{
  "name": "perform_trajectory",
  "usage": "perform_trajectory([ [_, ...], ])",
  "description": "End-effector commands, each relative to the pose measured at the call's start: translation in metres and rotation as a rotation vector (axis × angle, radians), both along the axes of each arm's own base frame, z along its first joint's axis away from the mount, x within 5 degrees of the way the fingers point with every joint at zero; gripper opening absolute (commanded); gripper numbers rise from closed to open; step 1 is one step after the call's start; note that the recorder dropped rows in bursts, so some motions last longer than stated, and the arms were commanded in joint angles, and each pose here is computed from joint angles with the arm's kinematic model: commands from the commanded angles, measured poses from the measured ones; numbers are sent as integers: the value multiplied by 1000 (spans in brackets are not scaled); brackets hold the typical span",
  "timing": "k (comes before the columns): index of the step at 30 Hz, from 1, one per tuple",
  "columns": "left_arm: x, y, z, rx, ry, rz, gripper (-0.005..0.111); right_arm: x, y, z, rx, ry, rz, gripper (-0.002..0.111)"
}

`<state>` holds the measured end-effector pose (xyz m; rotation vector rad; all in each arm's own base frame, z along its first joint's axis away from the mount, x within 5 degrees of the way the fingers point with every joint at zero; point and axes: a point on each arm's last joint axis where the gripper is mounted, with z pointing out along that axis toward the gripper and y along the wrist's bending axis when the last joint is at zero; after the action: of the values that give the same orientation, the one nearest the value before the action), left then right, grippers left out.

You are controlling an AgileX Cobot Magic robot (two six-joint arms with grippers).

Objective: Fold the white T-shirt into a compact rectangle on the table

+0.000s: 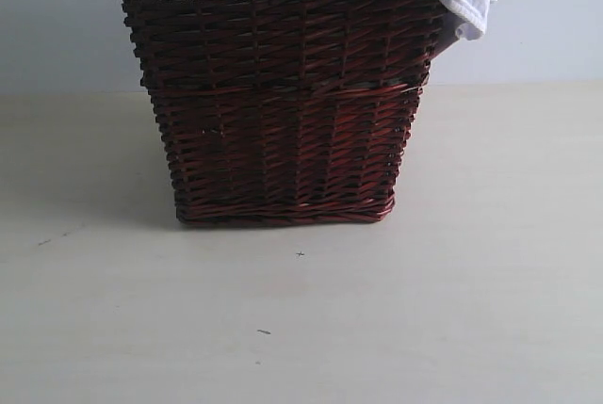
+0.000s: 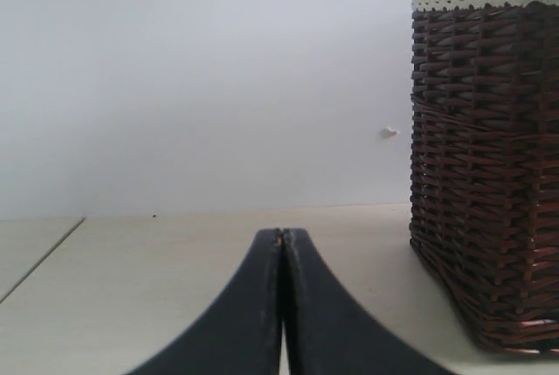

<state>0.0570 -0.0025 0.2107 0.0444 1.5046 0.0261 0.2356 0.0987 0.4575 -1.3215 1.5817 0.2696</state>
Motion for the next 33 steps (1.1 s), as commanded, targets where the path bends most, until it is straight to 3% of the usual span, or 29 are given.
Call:
perform_trajectory([
  [1, -1, 0, 1, -10, -9, -3, 0, 13, 1, 10, 99, -89, -76, 0],
  [5, -1, 0, 1, -10, -9, -3, 0, 31, -4, 5, 79, -115, -178, 15],
  [9, -1, 0, 1, -10, -9, -3, 0, 43, -5, -11, 43, -7, -229, 47],
  [12, -1, 0, 1, -10, -9, -3, 0, 56, -10, -21, 66, 70, -348, 64],
  [19, -1, 0, 1, -10, -9, -3, 0, 72, -15, -38, -5, 111, -424, 68],
  [21, -1, 0, 1, -10, -9, -3, 0, 72, -14, -43, -30, 141, -414, 64],
  [22, -1, 0, 1, -10, -9, -3, 0, 71, -14, -45, -40, 161, -405, 54],
  [25, -1, 0, 1, -10, -9, -3, 0, 70, -14, -43, -38, 153, -406, 6],
  [26, -1, 0, 1, -10, -9, -3, 0, 71, -14, -43, -32, 142, -411, 0],
  [33, -1, 0, 1, -10, -9, -3, 0, 80, -21, -13, 107, -139, -518, 0],
])
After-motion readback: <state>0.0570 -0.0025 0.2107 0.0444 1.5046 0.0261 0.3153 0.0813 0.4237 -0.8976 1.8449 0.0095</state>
